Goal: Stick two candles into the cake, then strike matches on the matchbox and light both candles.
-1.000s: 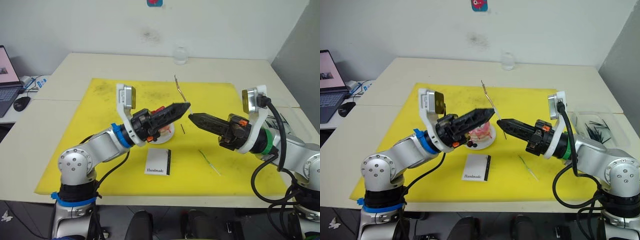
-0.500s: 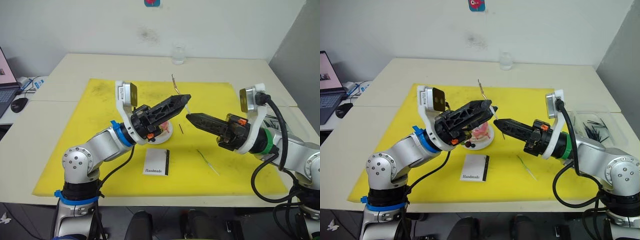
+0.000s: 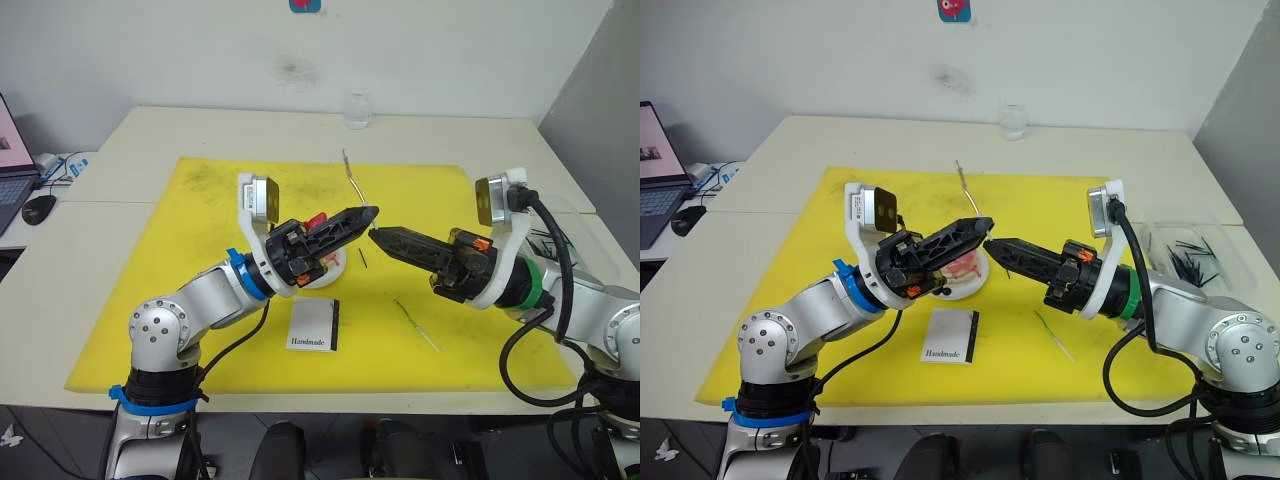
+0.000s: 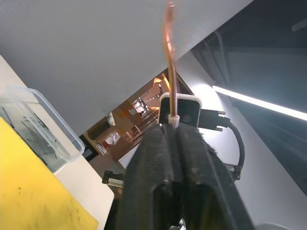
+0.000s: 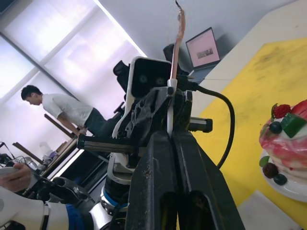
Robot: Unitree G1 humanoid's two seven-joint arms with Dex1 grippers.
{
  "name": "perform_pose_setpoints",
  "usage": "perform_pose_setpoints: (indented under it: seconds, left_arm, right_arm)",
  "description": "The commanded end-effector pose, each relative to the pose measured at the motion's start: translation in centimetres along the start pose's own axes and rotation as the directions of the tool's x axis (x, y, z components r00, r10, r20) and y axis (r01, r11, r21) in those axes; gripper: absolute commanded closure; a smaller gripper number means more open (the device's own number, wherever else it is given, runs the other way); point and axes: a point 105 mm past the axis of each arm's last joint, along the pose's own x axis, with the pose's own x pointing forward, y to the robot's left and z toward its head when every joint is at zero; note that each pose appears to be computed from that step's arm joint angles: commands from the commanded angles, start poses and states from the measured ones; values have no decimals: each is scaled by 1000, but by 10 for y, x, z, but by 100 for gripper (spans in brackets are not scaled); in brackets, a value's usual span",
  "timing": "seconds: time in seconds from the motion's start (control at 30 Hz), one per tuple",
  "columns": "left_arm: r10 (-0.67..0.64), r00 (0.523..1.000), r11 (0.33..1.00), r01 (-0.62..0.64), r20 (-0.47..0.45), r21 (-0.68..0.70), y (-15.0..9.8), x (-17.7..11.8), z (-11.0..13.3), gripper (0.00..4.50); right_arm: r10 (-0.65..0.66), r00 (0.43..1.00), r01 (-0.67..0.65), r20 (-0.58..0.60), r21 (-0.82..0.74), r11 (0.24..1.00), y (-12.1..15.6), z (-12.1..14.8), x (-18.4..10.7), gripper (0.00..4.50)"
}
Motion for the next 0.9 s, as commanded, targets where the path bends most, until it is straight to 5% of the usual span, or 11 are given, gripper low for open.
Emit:
perform_pose_setpoints:
  seconds: [0.03,0.3,0.53,0.7,0.77,0.9]
  left_arm:
    - [-50,999,999,50,1,19,-9,2,1,448]
    - [-44,999,997,44,7,64,-9,0,3,448]
    - [48,999,953,-50,14,299,-8,-2,22,450]
    - [151,988,865,-120,-26,488,-8,-18,37,450]
    - [264,964,779,-202,-18,594,1,-36,52,450]
    - [424,906,601,-279,-3,749,22,-65,71,450]
  right_arm:
    - [25,1000,-25,9,-19,1000,8,3,0,450]
    - [4,1000,-4,-9,-18,1000,3,2,-1,450]
    - [-68,987,34,-143,-230,973,-4,-9,-12,248]
    - [-130,963,-3,-236,-490,872,-9,-12,-13,64]
    - [-169,950,-26,-261,-608,794,-14,-13,-9,3]
    - [-204,941,-61,-272,-727,684,-23,-14,0,3]
